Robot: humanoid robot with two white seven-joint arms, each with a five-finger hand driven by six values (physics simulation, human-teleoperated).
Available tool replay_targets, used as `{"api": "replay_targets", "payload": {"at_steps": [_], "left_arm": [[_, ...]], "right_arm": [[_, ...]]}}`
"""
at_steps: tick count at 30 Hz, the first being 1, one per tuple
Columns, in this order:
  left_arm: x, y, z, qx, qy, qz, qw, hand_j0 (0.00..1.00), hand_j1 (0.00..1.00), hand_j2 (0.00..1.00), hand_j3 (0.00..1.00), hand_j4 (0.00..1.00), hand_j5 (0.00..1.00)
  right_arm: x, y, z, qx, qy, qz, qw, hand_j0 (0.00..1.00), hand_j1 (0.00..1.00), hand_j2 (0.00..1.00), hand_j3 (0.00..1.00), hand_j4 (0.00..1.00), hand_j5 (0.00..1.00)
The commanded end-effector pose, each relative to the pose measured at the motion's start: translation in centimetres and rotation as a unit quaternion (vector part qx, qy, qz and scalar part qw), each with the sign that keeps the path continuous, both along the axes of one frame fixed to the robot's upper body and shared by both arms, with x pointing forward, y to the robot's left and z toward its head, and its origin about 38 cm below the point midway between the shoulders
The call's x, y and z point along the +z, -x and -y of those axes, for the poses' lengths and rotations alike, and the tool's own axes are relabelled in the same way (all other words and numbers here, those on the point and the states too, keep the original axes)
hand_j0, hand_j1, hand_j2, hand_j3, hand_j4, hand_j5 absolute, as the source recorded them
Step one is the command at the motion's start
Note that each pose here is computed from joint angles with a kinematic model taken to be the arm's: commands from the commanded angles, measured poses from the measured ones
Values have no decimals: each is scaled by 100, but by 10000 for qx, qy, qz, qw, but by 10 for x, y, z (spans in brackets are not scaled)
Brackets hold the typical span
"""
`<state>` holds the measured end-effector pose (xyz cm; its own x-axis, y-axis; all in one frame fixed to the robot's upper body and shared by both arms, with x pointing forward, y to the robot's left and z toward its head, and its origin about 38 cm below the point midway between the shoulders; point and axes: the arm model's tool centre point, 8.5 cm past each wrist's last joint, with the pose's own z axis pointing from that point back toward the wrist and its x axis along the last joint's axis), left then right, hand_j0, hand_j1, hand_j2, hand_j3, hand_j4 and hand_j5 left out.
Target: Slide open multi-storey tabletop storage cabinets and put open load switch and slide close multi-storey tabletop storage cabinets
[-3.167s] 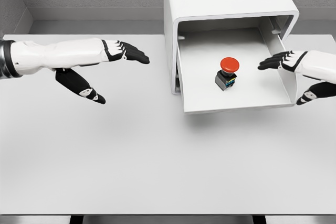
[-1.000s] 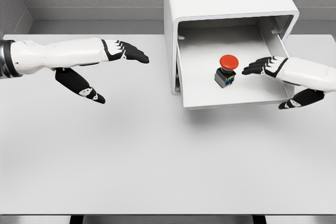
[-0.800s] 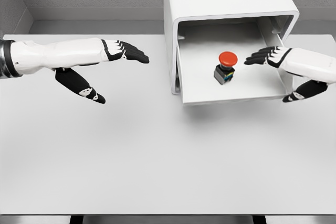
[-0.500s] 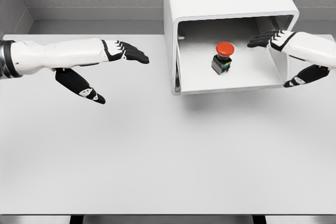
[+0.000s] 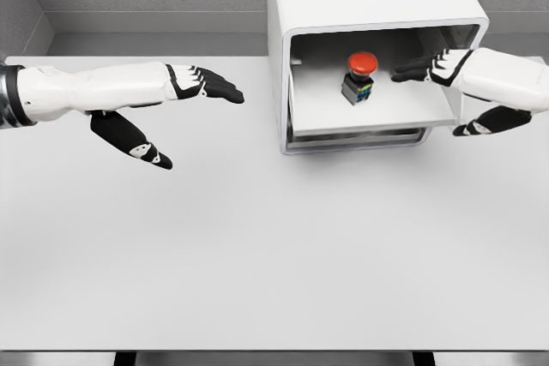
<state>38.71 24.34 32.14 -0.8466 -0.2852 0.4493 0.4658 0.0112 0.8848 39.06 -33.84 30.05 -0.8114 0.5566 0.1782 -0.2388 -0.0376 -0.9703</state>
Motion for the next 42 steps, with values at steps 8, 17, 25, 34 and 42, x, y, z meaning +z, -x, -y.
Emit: {"api": "replay_targets", "payload": {"at_steps": [8,17,25,34,42], "left_arm": [[0,0,0,8,27,-31,10000,100,100,100,100,100,100],[0,0,0,8,21,-19,10000,100,100,100,100,100,100],[0,0,0,8,21,-19,10000,100,100,100,100,100,100],[-4,1,0,-7,49,-90,9999,100,100,100,100,100,100],[-3,2,-2,23,74,-81,9999,100,100,100,100,100,100]], "right_arm": [[-33,18,0,92,207,-521,9984,100,100,100,100,100,100],[-59,16,-22,450,787,-707,9934,100,100,100,100,100,100],[-69,8,-33,516,1132,-518,9909,100,100,100,100,100,100],[-67,-9,-32,385,1267,-461,9901,100,100,100,100,100,100],[-65,-8,-48,610,1410,-305,9877,100,100,100,100,100,100]]}}
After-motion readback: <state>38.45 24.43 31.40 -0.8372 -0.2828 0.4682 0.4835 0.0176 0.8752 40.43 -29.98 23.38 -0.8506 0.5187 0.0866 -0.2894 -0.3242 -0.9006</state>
